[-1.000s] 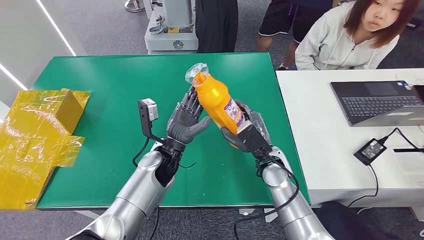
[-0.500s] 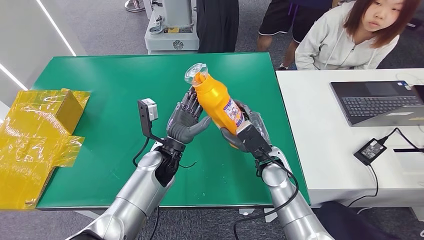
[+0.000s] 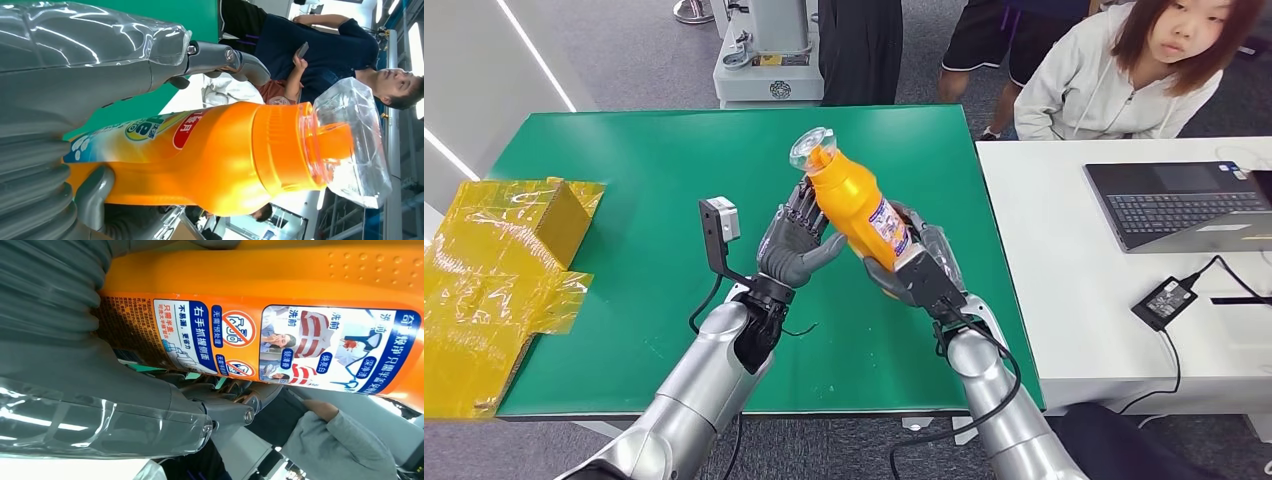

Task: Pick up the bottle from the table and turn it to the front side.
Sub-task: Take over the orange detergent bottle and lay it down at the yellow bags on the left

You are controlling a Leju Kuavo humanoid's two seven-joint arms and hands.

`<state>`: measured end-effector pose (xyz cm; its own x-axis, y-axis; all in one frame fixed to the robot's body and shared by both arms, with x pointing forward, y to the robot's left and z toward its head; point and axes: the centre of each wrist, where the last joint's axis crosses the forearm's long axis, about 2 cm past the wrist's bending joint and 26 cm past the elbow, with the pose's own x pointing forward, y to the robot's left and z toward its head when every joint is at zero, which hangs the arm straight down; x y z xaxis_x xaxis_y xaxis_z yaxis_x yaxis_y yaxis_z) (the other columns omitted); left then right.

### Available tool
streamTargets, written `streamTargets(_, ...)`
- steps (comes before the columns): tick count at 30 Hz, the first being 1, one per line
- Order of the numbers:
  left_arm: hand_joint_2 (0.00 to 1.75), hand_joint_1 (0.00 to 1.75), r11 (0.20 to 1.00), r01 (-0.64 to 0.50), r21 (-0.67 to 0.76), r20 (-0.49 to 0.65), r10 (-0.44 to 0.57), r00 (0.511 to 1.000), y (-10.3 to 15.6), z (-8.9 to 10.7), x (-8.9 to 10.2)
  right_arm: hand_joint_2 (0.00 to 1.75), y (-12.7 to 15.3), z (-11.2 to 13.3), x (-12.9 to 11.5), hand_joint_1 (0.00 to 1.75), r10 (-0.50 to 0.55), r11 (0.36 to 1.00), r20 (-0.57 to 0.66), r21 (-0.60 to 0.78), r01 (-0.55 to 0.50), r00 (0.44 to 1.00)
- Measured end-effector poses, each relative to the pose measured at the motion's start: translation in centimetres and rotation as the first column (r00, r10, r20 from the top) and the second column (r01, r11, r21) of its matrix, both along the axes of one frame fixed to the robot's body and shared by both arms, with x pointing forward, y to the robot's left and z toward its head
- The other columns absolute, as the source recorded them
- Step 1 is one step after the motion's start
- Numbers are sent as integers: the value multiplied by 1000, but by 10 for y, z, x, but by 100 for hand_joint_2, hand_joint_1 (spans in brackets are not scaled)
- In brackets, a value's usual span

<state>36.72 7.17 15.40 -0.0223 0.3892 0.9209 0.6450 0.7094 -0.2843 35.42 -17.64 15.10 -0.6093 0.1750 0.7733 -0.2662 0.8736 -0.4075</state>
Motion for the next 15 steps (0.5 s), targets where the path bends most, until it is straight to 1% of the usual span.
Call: streamTargets(15, 175, 0, 1000, -9, -6, -5, 9, 1000, 0, 0, 0, 175, 2, 3, -1, 175, 15, 1000, 3, -5, -15, 1000)
